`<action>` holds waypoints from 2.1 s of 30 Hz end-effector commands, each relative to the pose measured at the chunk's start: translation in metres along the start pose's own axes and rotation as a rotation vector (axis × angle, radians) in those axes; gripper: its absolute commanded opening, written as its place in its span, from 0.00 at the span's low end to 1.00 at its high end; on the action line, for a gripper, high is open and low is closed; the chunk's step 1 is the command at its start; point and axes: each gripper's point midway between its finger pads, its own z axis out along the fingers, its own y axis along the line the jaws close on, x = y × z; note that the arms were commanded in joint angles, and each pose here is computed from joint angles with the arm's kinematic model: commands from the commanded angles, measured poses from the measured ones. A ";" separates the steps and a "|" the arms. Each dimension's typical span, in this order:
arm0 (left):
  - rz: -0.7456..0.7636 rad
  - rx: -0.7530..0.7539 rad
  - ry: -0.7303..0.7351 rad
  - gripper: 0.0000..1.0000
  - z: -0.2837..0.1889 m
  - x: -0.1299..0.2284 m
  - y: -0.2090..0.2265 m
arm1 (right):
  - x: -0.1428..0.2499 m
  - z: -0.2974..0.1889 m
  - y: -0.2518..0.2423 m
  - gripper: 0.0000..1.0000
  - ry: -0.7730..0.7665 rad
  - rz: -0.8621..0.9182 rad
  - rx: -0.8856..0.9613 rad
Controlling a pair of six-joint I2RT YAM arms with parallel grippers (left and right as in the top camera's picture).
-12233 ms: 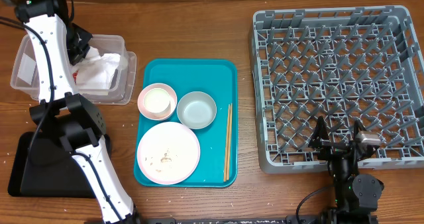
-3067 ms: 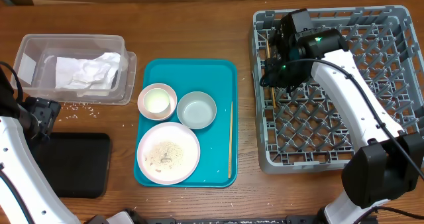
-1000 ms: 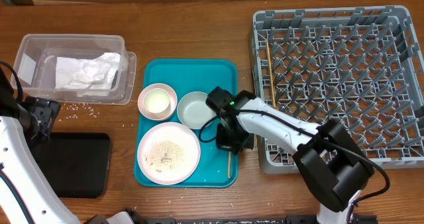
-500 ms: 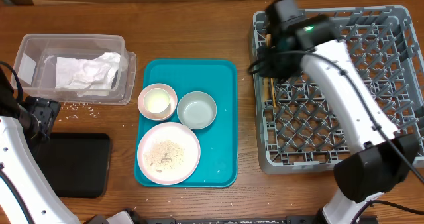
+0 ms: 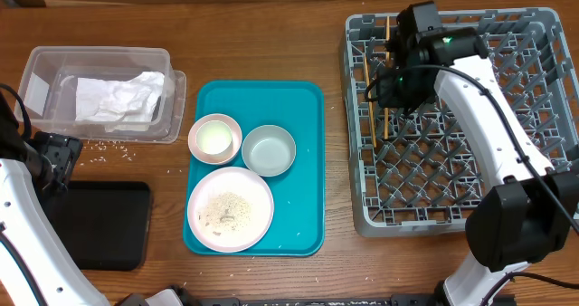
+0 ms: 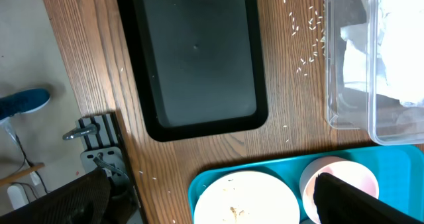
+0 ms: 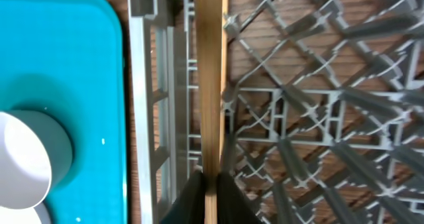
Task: Sort waste into correct bins and load items into the dishwasher
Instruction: 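Place the second chopstick into the dish rack, then reach the right gripper to the pale blue bowl rim and grasp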
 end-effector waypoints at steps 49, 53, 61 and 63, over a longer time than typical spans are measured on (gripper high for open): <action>-0.014 0.007 -0.009 1.00 -0.003 -0.002 -0.001 | 0.079 0.068 0.177 0.52 -0.045 0.014 -0.117; -0.014 0.007 -0.009 1.00 -0.003 -0.002 -0.001 | 0.100 0.091 0.173 0.49 0.012 0.027 -0.144; -0.014 0.007 -0.009 1.00 -0.003 -0.002 -0.001 | 0.105 0.099 0.169 0.50 0.020 0.027 -0.136; -0.014 0.007 -0.009 1.00 -0.003 -0.002 -0.001 | 0.104 0.099 0.170 0.50 0.016 0.027 -0.140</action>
